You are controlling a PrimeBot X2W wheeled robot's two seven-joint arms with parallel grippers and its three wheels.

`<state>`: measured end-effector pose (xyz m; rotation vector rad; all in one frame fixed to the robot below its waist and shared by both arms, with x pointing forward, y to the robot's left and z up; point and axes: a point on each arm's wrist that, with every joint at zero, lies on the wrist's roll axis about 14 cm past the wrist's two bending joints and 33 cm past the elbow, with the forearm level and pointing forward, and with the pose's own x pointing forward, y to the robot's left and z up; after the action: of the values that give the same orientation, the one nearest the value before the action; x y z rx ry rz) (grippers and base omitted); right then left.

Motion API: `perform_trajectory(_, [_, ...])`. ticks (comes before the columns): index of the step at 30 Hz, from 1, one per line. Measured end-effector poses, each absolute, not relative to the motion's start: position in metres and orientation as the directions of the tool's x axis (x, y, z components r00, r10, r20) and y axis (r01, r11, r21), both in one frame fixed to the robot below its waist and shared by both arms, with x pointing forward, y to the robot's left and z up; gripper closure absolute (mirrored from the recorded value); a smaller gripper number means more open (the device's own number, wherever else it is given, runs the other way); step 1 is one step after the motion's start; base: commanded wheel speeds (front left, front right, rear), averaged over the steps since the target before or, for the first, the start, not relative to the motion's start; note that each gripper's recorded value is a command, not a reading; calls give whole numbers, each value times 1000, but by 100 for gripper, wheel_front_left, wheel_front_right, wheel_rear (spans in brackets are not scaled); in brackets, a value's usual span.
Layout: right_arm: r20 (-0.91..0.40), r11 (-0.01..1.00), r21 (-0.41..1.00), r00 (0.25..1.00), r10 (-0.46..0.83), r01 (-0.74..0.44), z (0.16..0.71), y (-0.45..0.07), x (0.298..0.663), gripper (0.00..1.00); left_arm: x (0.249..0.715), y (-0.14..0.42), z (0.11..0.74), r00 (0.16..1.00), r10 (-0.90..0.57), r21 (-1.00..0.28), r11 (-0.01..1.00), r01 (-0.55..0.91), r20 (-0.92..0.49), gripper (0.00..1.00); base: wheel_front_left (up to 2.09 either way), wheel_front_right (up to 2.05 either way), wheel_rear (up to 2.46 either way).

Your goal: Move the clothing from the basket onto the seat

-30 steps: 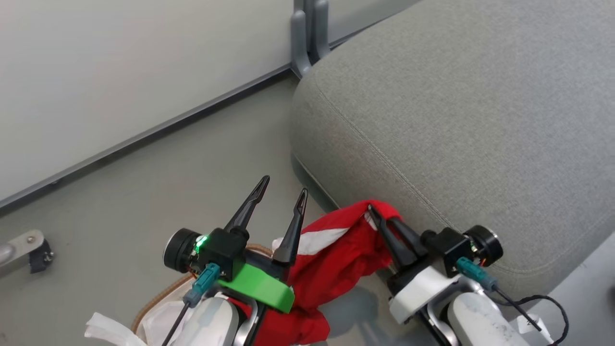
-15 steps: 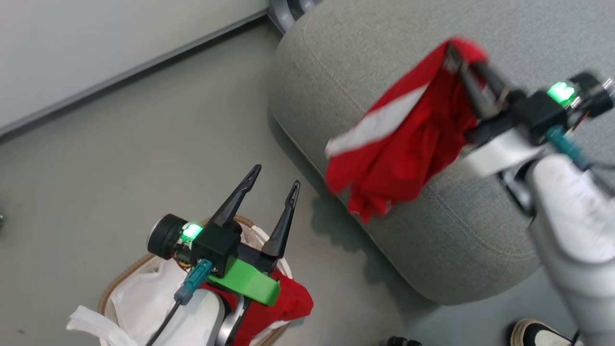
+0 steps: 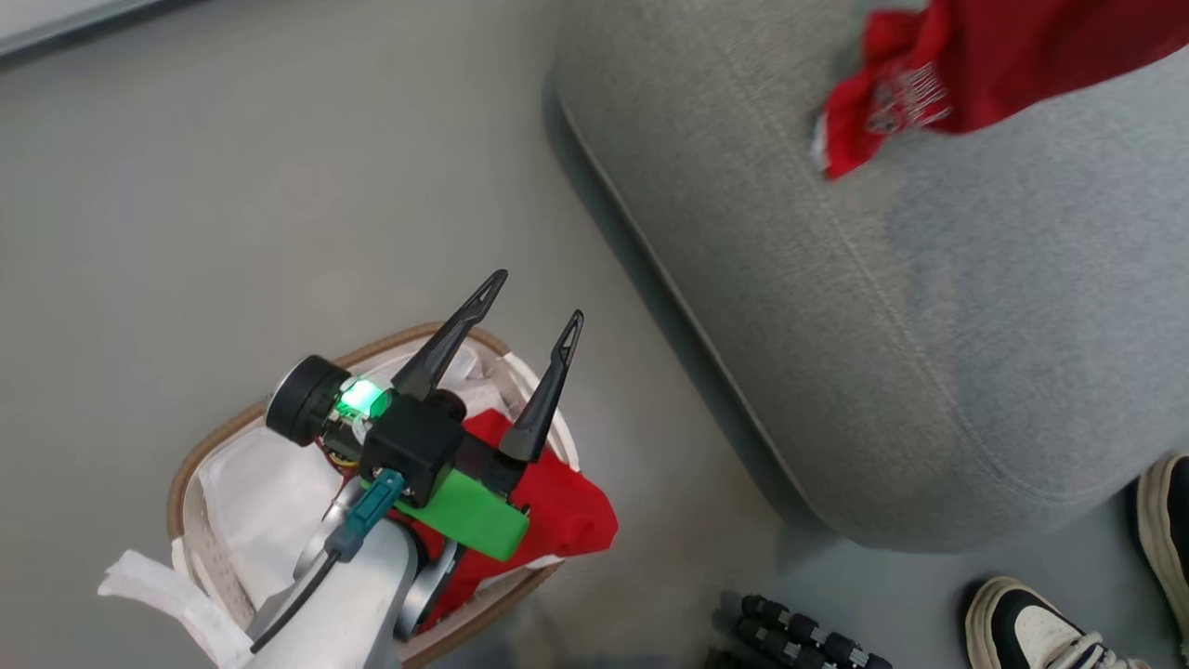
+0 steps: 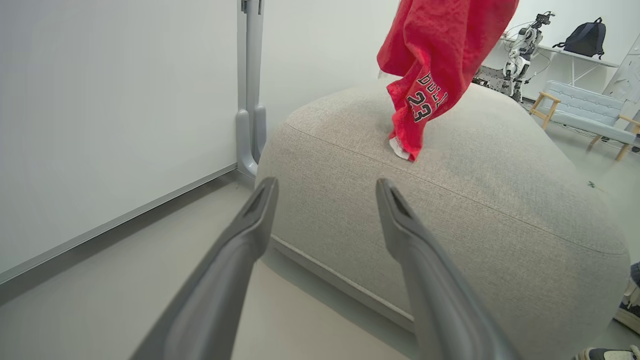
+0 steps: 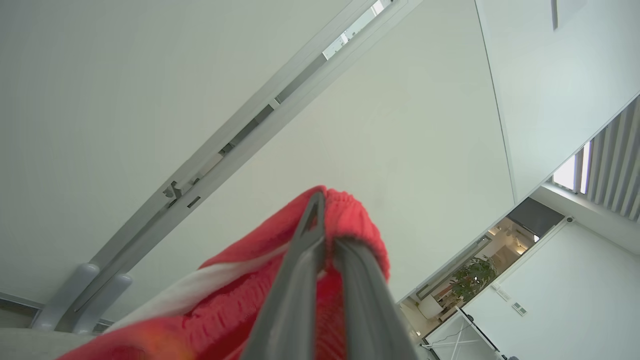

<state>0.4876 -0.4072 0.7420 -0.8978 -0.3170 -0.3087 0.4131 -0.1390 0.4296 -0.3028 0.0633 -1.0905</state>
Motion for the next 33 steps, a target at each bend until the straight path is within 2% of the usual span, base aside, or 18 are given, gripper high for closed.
perform_trajectory(3, [393,581,-707,907,-150,402,737,-415,505,100,420,-132,420,482,-872,-284,443,850,85,0,0,0,0])
perform_trajectory(8, [353,626,-653,902,-247,427,696,-436,525,100,431,-119,405,516,-854,-296,478,827,62,0,0,0,0])
perform_trajectory(13, [156,715,-597,927,-342,364,585,-440,535,100,440,-104,384,554,-833,-311,521,795,20,0,0,0,0])
perform_trajectory(16, [61,748,-557,917,-395,360,533,-443,524,100,443,-96,376,572,-820,-317,543,778,-1,0,0,0,0])
perform_trajectory(20, [-96,777,-510,873,-478,369,462,-448,486,100,444,-89,368,590,-807,-324,565,759,-26,0,0,0,0])
perform_trajectory(24, [-175,772,-482,818,-548,414,430,-455,445,100,447,-83,368,604,-796,-315,583,749,-36,0,0,0,0])
perform_trajectory(25, [-184,771,-474,809,-559,425,427,-455,438,89,449,-82,369,610,-792,-313,588,746,-35,0,0,0,0])
perform_trajectory(26, [-194,770,-466,799,-569,436,423,-455,430,69,450,-81,371,615,-788,-311,593,743,-34,0,0,0,0])
perform_trajectory(27, [-202,768,-460,790,-579,445,421,-455,422,53,450,-81,372,616,-787,-309,595,742,-34,0,0,0,0])
perform_trajectory(28, [-206,765,-461,784,-586,450,420,-455,415,12,450,-81,373,618,-786,-307,596,742,-34,0,0,0,0])
perform_trajectory(29, [-210,761,-466,779,-590,451,419,-455,408,0,449,-81,375,618,-785,-307,597,741,-35,0,0,0,0])
perform_trajectory(33, [-212,752,-458,763,-610,474,420,-451,382,0,447,-83,386,626,-779,-308,602,737,-25,0,0,0,0])
